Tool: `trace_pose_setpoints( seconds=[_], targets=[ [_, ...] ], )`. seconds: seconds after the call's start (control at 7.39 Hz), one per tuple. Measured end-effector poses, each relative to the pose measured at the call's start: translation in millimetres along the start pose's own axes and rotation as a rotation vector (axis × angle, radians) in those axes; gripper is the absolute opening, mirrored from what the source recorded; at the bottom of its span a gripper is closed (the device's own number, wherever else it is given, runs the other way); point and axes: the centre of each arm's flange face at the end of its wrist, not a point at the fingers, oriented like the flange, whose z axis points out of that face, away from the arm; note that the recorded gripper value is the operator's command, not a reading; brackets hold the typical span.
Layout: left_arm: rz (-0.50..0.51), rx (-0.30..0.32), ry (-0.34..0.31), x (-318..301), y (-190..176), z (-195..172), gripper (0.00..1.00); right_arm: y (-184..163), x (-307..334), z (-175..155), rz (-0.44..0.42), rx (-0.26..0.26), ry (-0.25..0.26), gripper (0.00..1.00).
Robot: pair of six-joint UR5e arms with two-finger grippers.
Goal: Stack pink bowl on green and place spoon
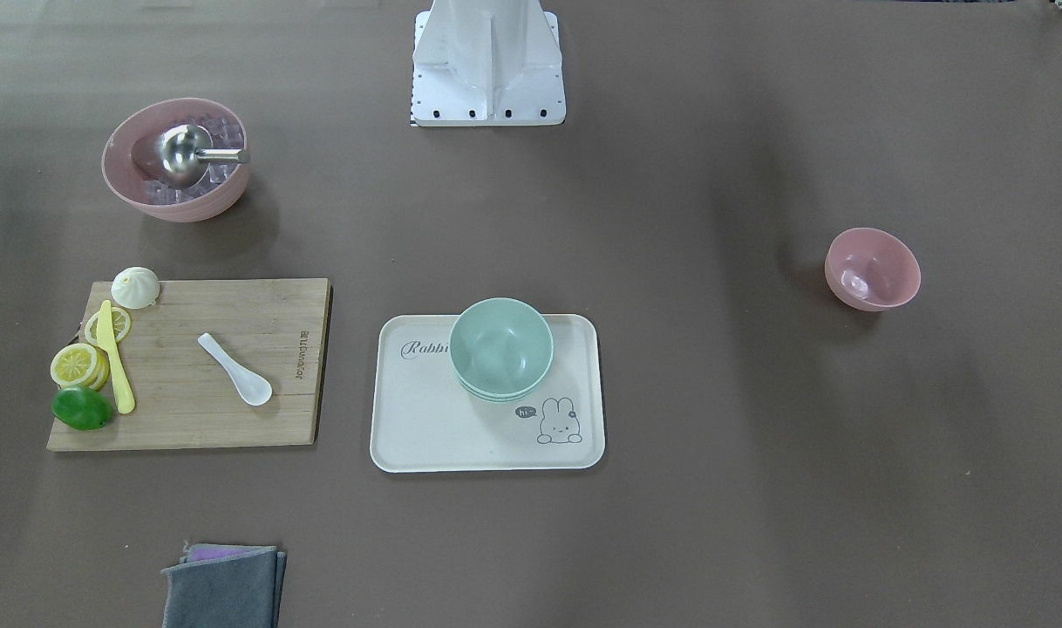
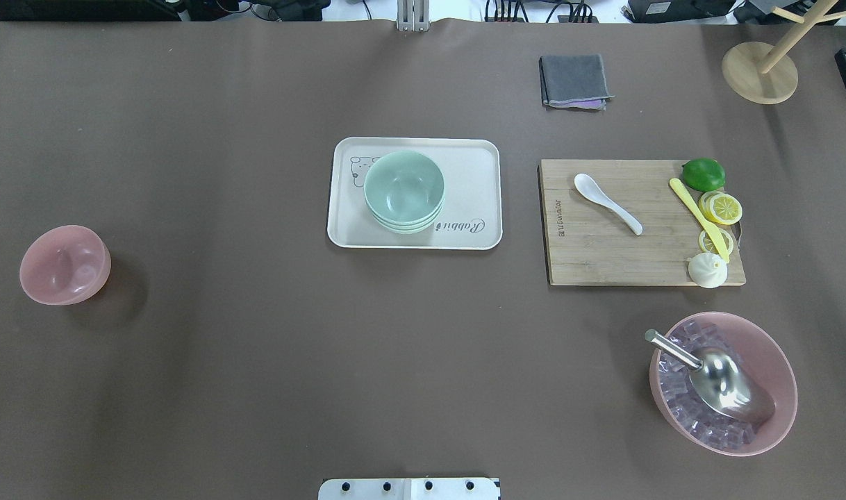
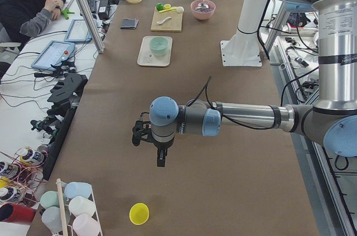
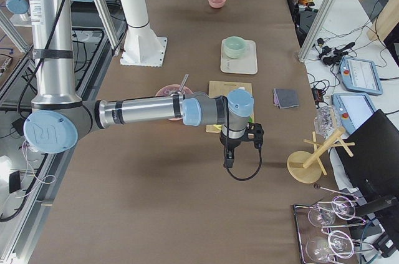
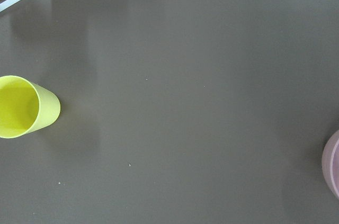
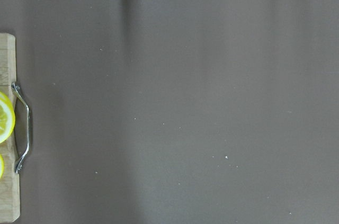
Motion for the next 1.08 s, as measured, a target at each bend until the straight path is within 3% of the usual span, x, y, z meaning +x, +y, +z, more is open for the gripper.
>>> trace_pose_setpoints(
  seconds=[0.54,1.08],
  targets=[
    [0.027,0.022,0.012,10.1,-10.4,-8.3,0.99,-7.1,-12.0,-5.6,-0.022,0.013,-0.002,1.0],
    [0.136,0.116,0.018,39.1,-48.6,-27.9,0.99,-24.7,-77.5,-33.7,-0.144,0.076,-0.018,1.0]
  ],
)
